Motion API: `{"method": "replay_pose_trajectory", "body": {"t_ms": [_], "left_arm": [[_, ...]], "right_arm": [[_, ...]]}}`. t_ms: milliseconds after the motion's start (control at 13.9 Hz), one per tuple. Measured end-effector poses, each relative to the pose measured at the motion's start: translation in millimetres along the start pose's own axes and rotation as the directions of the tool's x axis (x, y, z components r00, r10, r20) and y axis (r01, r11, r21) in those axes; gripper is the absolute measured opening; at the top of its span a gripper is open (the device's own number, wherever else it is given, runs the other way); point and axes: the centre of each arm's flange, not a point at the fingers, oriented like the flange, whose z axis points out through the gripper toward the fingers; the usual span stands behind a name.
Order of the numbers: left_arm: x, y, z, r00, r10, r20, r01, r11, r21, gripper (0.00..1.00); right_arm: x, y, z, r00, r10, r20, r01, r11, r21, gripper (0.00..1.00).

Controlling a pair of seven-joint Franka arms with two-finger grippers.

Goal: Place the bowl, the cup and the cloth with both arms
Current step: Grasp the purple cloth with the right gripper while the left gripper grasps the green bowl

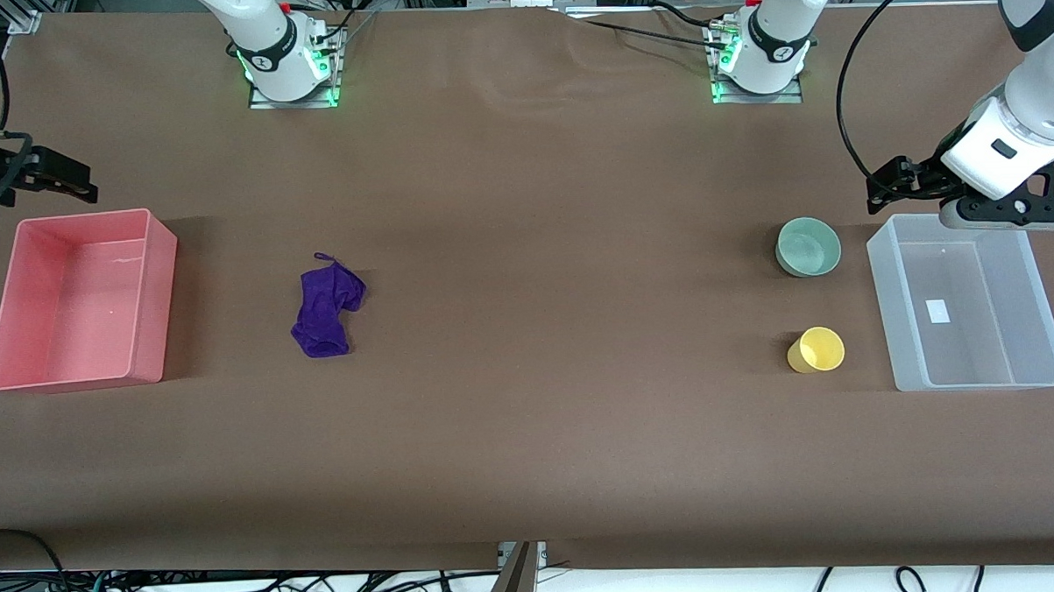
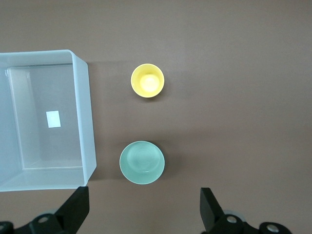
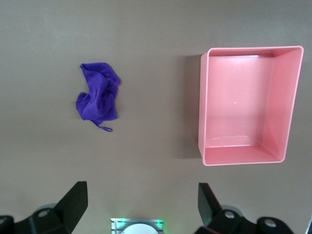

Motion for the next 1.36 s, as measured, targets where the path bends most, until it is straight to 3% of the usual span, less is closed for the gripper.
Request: {"method": "replay_pose_trajectory", "body": {"t_ms": [431,646,862,1077,1365], "left_arm": [[0.3,-0.5,3.8,1.000,-0.001,0.014,0.001,1.000,0.000,1.00],[-0.1,-5.6,30.5,0.993,0.018,0.120,-0.018,1.000,-0.003,1.00],[12.4,-25.0,83.4,0.966,0.130,0.222,-0.124,0.992,-0.039,1.00],[23.6,-40.0,134.0,0.906,0.317,0.281,-0.296,0.948,-0.117,1.00],[33.2,-41.7,196.0,0.826,0.519,0.219,-0.494,0.855,-0.159,1.00]], "right_arm": [[14.5,-93.5,17.9,0.995,0.094,-0.031,-0.094,0.996,0.010,1.00],[28.1,-138.2,56.3,0.993,0.114,-0.041,-0.113,0.993,0.028,1.00],[46.0,-159.9,129.0,0.997,0.083,-0.006,-0.083,0.996,0.033,1.00],[54.4,-167.3,194.8,0.997,0.074,0.018,-0.074,0.997,0.038,1.00],[49.6,-165.9,255.3,0.997,0.076,0.026,-0.077,0.996,0.042,1.00]]}}
